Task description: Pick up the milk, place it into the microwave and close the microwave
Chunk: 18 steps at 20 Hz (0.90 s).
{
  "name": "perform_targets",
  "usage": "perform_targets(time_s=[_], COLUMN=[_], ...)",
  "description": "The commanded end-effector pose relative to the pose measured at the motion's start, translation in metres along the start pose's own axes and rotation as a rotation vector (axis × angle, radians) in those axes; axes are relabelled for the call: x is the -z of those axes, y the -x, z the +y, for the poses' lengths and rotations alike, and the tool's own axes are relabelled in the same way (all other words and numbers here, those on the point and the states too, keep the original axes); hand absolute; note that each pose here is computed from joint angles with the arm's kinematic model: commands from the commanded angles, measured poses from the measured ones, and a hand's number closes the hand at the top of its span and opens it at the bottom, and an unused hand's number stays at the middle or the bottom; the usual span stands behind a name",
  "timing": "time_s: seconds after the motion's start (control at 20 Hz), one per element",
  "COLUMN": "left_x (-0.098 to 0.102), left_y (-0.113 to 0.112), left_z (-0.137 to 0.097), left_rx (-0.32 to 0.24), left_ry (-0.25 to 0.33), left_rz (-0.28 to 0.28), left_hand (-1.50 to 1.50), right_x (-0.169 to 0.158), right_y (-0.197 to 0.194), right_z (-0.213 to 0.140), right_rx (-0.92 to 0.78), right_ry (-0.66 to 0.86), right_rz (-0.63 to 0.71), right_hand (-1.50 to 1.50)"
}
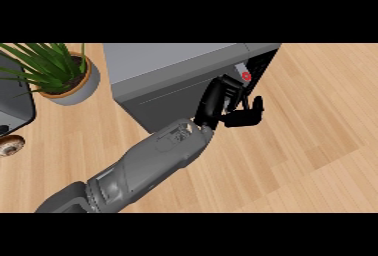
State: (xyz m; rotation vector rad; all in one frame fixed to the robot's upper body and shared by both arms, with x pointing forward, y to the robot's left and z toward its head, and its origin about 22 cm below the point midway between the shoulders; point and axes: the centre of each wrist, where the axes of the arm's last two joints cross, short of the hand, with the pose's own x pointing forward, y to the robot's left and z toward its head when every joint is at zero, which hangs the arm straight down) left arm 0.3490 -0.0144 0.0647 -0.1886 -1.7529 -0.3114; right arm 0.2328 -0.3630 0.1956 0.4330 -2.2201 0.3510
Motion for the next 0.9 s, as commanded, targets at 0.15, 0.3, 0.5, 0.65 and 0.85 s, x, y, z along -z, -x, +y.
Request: perform_targets(time_s=[0.15, 0.3, 0.5, 0.65, 0.85], left_x=[0.015, 0.016, 0.016, 0.014, 0.015], left_y=[0.026, 0.027, 0.031, 0.033, 0.033], left_z=[0.066, 0.067, 0.080, 0.080, 0.081], left_rx=[0.077, 0.100, 0.097, 0.078, 0.066], left_ry=[-0.210, -0.181, -0.205, -0.194, -0.175], left_rz=[0.101, 0.104, 0.105, 0.111, 0.100], left_hand=[1.50, 1.50, -1.50, -1.50, -1.50], right_x=[-0.002, -0.003, -0.006, -0.009, -0.010], right_y=[-0.015, -0.017, -0.025, -0.029, -0.033], right_z=[-0.008, -0.008, -0.011, -0.011, -0.008], right_rx=[-0.033, -0.033, -0.050, -0.057, -0.048], right_ry=[0.032, 0.042, 0.066, 0.065, 0.060], right_rz=[-0.015, -0.015, -0.013, -0.009, -0.012], right_hand=[-1.50, -1.50, -1.50, -1.50, -1.50])
